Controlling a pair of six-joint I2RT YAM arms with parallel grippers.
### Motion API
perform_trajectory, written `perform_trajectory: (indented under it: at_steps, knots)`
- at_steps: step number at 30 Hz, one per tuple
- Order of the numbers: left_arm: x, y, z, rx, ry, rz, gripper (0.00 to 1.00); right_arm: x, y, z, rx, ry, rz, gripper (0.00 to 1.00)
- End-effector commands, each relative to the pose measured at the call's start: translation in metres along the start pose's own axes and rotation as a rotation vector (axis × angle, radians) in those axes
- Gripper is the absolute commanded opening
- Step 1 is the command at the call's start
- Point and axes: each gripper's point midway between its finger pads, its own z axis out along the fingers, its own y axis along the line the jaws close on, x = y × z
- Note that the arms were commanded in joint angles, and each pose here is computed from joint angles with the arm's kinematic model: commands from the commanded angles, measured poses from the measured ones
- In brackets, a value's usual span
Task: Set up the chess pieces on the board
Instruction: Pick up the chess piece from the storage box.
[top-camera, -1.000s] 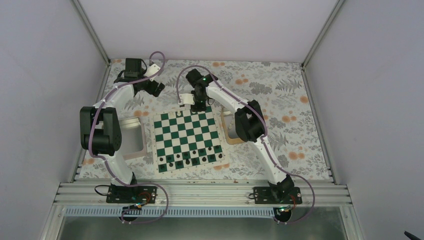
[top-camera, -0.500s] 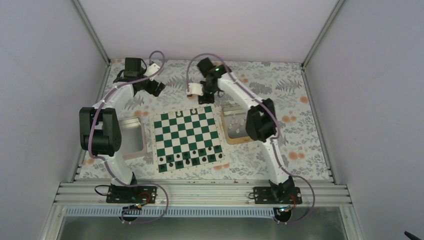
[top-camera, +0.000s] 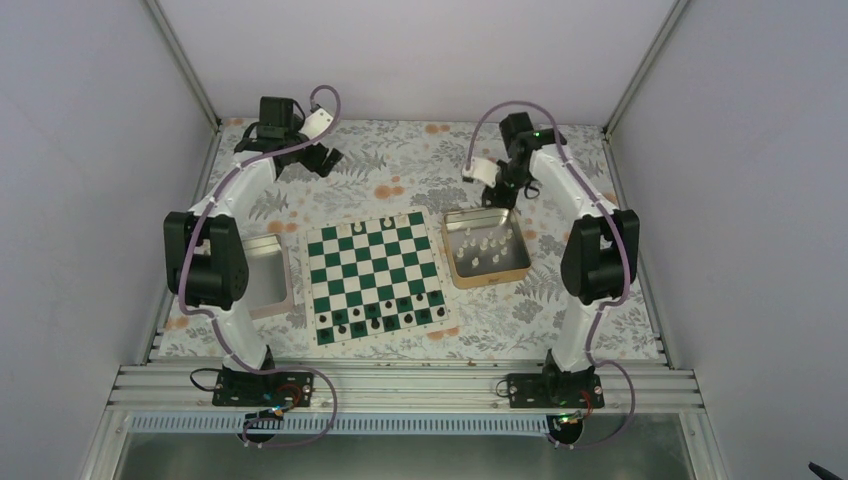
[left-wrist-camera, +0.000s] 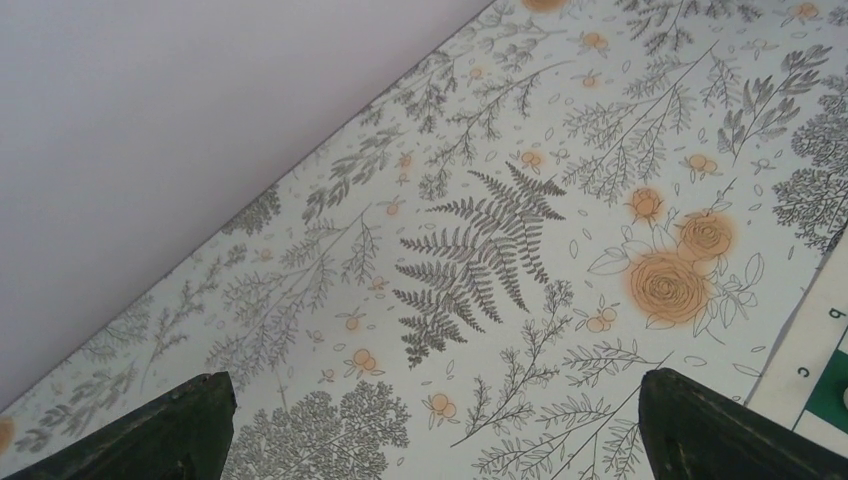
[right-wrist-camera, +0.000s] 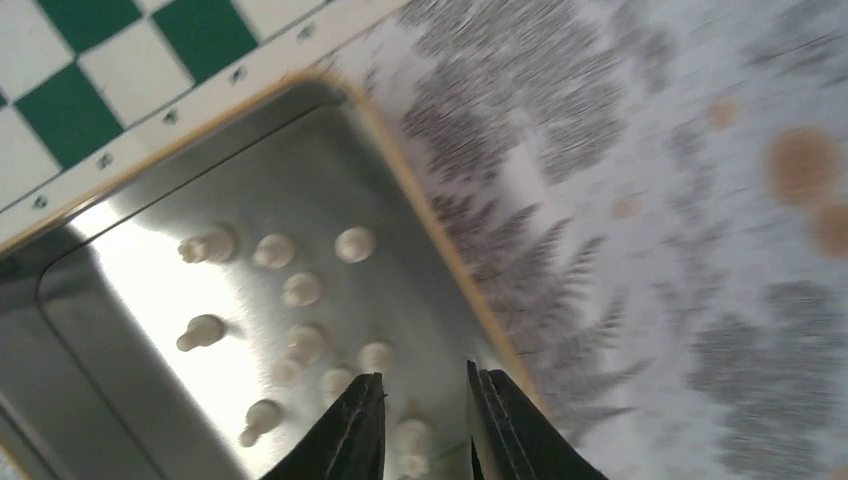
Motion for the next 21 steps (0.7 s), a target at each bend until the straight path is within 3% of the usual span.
perform_trajectory:
  at_steps: [1,21]
  knots:
    - [0.003,-0.003,0.008,0.026,0.019,-0.026,1.00,0.015,0.025,0.018,-0.051,0.044,0.000,0.23]
    - [0.011,-0.012,0.011,0.028,0.055,-0.022,1.00,0.053,0.067,0.061,-0.151,0.161,0.035,0.26]
